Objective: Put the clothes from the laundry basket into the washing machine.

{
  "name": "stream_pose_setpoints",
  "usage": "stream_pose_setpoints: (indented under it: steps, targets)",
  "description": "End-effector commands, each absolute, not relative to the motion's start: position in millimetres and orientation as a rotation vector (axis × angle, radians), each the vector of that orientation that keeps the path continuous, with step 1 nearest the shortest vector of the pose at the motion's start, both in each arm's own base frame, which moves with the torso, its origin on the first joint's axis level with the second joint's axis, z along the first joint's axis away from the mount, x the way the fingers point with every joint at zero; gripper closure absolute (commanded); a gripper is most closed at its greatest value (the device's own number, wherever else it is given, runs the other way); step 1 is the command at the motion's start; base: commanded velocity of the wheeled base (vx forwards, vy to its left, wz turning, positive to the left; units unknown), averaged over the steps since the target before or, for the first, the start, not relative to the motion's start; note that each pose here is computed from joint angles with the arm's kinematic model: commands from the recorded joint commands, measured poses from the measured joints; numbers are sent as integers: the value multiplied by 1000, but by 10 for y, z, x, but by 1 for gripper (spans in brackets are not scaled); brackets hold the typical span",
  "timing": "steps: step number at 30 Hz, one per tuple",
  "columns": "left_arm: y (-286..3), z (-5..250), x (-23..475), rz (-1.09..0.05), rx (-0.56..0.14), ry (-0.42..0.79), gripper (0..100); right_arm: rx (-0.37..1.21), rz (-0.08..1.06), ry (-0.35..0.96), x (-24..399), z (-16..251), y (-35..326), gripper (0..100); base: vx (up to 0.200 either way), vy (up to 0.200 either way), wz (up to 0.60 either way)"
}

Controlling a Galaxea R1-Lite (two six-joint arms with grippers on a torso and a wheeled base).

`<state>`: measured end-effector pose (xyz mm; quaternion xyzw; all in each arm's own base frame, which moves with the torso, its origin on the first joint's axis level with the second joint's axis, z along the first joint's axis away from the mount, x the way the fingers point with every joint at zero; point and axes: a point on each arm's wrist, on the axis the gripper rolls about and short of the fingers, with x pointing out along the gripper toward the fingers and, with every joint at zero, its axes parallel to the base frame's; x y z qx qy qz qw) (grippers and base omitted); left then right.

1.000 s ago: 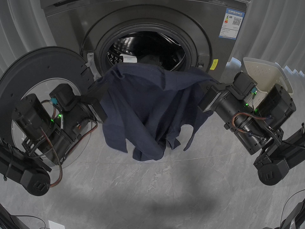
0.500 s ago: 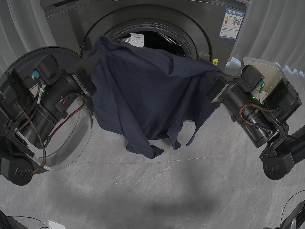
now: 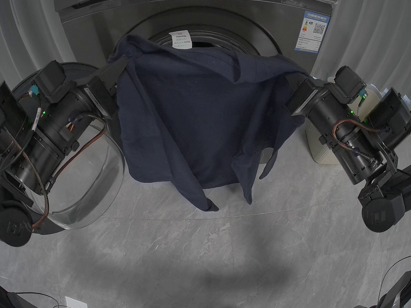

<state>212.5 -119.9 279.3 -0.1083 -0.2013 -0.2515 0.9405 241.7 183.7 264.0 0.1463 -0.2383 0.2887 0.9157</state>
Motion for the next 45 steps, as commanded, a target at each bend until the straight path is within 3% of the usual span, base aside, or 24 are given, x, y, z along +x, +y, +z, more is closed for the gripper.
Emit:
stream_pose_setpoints:
  steps: [1, 6, 7, 10, 12, 13, 18, 30, 37, 45]
  targets:
    - [-1196, 2811, 2103, -517, -225, -418, 100, 303, 596, -494, 2401, 2651, 1835, 100, 0, 0, 0]
    - [-1316, 2745, 2055, -572, -227, -384, 100, 307, 622, -456, 2373, 2572, 1890, 100, 0, 0, 0]
    - [-1514, 2627, 1993, -653, -224, -317, 100, 297, 697, -317, 2220, 2272, 2012, 100, 0, 0, 0]
    - [-1694, 2536, 2016, -703, -221, -266, 100, 320, 725, -190, 2275, 1922, 2167, 100, 0, 0, 0]
    - [-1755, 2502, 2072, -714, -221, -251, 100, 349, 730, -181, 2361, 1791, 2262, 100, 0, 0, 0]
    - [-1788, 2457, 2110, -719, -219, -234, 100, 361, 735, -196, 2389, 1771, 2304, 0, 0, 0, 0]
    - [-1884, 2388, 2184, -744, -219, -217, 100, 339, 740, -156, 2451, 1571, 2408, 0, 0, 0, 0]
    - [-1948, 2543, 2137, -770, -243, -269, 100, 220, 765, -36, 2503, 1061, 2538, 0, 0, 0, 0]
    - [-1937, 2566, 2120, -767, -247, -277, 100, 218, 797, -30, 2548, 964, 2678, 0, 0, 0, 0]
    - [-1962, 2560, 2088, -780, -247, -275, 100, 250, 815, -109, 2750, 957, 2988, 0, 0, 0, 0]
